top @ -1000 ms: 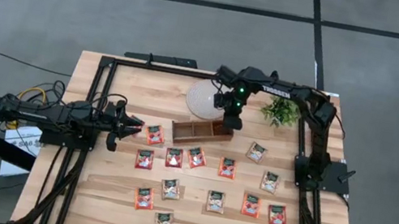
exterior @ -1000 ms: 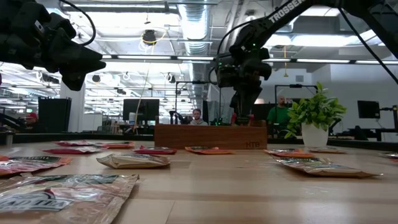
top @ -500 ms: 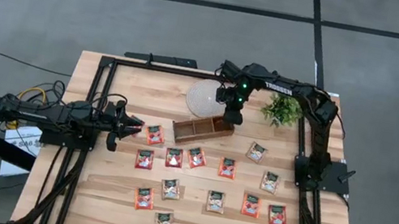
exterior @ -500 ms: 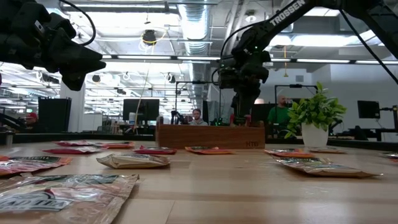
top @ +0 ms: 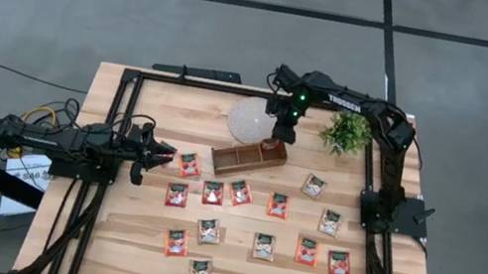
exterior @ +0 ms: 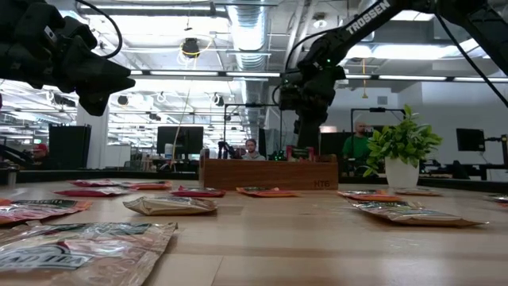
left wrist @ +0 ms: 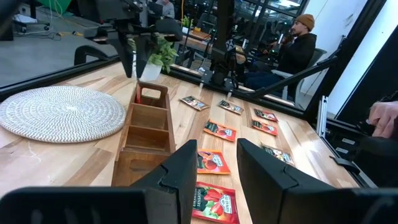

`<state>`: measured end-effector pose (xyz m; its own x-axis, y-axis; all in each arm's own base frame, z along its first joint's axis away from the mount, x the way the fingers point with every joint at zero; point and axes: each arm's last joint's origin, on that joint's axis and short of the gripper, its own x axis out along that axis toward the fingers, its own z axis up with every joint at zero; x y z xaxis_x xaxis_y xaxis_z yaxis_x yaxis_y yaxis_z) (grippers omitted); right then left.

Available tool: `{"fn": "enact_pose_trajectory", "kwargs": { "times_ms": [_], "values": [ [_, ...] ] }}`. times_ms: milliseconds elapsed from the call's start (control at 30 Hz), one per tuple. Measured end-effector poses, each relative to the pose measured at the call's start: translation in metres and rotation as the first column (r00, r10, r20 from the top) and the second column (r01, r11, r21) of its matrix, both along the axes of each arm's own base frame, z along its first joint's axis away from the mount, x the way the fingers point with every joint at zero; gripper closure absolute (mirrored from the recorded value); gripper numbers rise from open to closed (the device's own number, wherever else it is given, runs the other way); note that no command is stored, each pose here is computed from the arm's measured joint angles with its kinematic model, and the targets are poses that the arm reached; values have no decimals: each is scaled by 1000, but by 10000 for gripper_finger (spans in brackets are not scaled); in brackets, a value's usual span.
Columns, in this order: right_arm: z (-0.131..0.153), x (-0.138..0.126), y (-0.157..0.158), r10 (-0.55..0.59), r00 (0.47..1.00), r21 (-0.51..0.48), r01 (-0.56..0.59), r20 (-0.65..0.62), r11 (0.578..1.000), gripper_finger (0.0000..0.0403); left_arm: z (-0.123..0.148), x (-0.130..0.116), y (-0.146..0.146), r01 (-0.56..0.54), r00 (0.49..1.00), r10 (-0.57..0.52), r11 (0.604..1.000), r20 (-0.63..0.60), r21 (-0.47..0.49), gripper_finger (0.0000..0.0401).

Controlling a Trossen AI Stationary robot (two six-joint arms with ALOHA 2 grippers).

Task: Pick & Place Tea
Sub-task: Put the red tea bag into the right slot of the wooden organizer, then adjust the wooden organizer on the table

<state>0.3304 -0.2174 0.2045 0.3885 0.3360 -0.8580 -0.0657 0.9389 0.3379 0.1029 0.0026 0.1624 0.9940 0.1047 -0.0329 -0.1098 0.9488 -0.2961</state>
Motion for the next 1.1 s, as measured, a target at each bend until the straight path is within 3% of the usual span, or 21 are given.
{"fn": "enact_pose_trajectory", "kwargs": {
  "times_ms": [267,433,767,1100],
  "values": [
    [0,1,-10,-59,998,-105,57,-14,993,264,0,0,0,0,1000,0,1000,0,0,296],
    [0,1,-14,-98,995,-112,98,1,989,255,0,0,0,0,1000,0,1000,0,0,296],
    [2,-20,-16,-179,974,-26,177,-142,984,271,0,0,0,0,1000,0,1000,0,-1,296],
    [-2,-16,-20,-228,959,-153,202,-169,967,303,0,0,0,0,1000,0,1000,0,-1,296]
  ]
}}
